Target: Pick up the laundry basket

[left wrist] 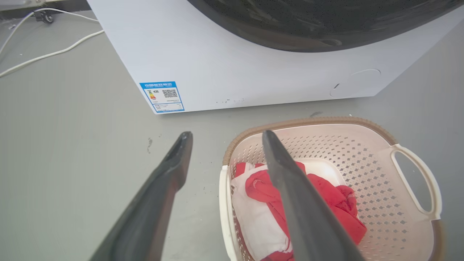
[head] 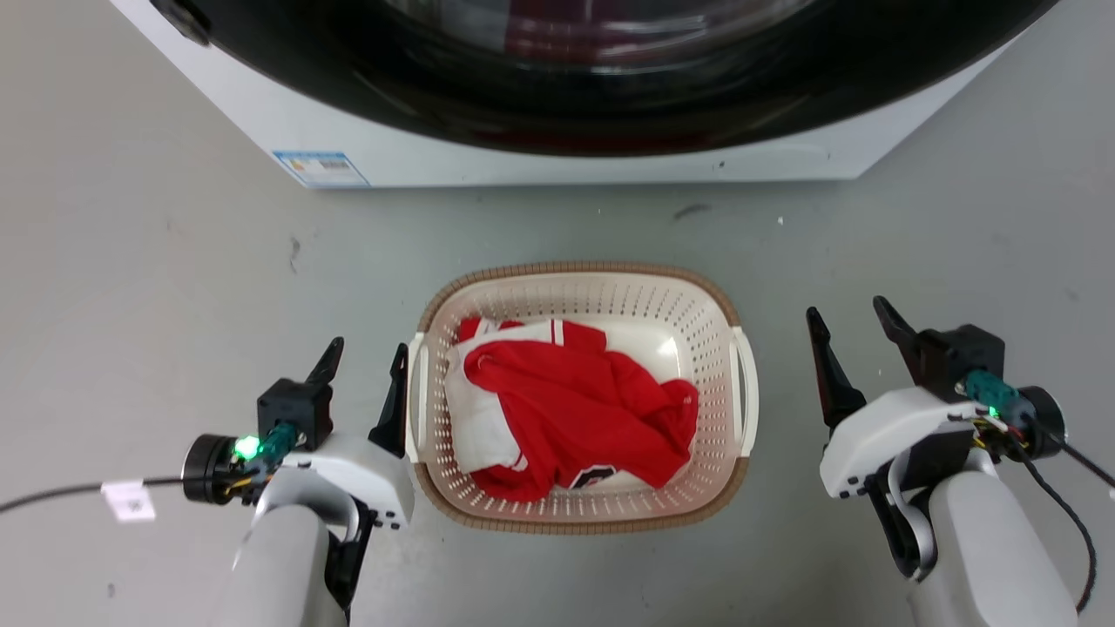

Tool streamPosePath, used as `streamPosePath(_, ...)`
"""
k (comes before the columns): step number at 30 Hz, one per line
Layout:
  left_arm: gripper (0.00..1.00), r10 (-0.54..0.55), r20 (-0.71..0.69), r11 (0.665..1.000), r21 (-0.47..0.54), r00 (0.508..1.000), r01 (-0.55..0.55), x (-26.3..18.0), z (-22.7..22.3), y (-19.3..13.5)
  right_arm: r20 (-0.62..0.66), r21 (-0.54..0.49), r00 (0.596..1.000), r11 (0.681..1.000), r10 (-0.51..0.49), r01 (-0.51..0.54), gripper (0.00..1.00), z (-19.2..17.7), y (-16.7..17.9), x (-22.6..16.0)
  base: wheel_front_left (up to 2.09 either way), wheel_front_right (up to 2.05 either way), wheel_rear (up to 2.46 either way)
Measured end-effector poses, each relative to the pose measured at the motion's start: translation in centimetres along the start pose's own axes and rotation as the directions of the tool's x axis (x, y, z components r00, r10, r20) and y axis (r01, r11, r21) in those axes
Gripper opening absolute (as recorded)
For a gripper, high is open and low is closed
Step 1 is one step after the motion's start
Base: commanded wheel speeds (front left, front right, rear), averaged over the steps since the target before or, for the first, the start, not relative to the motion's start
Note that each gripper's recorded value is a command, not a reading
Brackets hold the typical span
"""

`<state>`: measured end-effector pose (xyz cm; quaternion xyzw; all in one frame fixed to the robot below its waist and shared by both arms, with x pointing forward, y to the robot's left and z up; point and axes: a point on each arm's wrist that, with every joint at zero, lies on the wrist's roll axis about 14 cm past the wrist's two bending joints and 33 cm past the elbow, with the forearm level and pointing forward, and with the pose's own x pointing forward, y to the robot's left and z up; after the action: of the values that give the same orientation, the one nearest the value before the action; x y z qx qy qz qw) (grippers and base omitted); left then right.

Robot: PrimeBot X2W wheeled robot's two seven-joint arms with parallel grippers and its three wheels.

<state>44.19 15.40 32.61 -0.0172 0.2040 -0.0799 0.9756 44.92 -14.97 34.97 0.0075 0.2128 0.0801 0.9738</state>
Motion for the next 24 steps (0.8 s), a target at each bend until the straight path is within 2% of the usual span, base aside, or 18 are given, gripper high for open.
streamPosePath(4,1.00,-0.019,-0.112,1.000,0.006,0.993,0.020,1.7,-3.3,0.2,-0.136,0.069,0.991,0.998,0.000,0.009,1.00,-3.9,-0.2,1.6,0.00,0.00,0.00)
streamPosePath(10,1.00,-0.046,-0.272,0.997,0.054,0.961,0.063,3.1,-7.6,0.8,-0.297,0.091,0.954,0.996,0.028,-0.001,1.00,-8.5,0.3,3.4,0.00,0.00,0.00)
streamPosePath(20,1.00,-0.101,-0.429,0.993,0.009,0.898,0.117,4.8,-11.9,-0.5,-0.509,0.068,0.857,0.996,0.080,-0.053,1.00,-14.4,1.5,5.1,0.00,0.00,0.00)
streamPosePath(24,1.00,-0.128,-0.505,0.990,-0.010,0.853,0.142,5.0,-13.6,-1.2,-0.567,0.088,0.818,0.995,0.097,-0.057,1.00,-16.0,1.9,5.7,0.00,0.00,0.00)
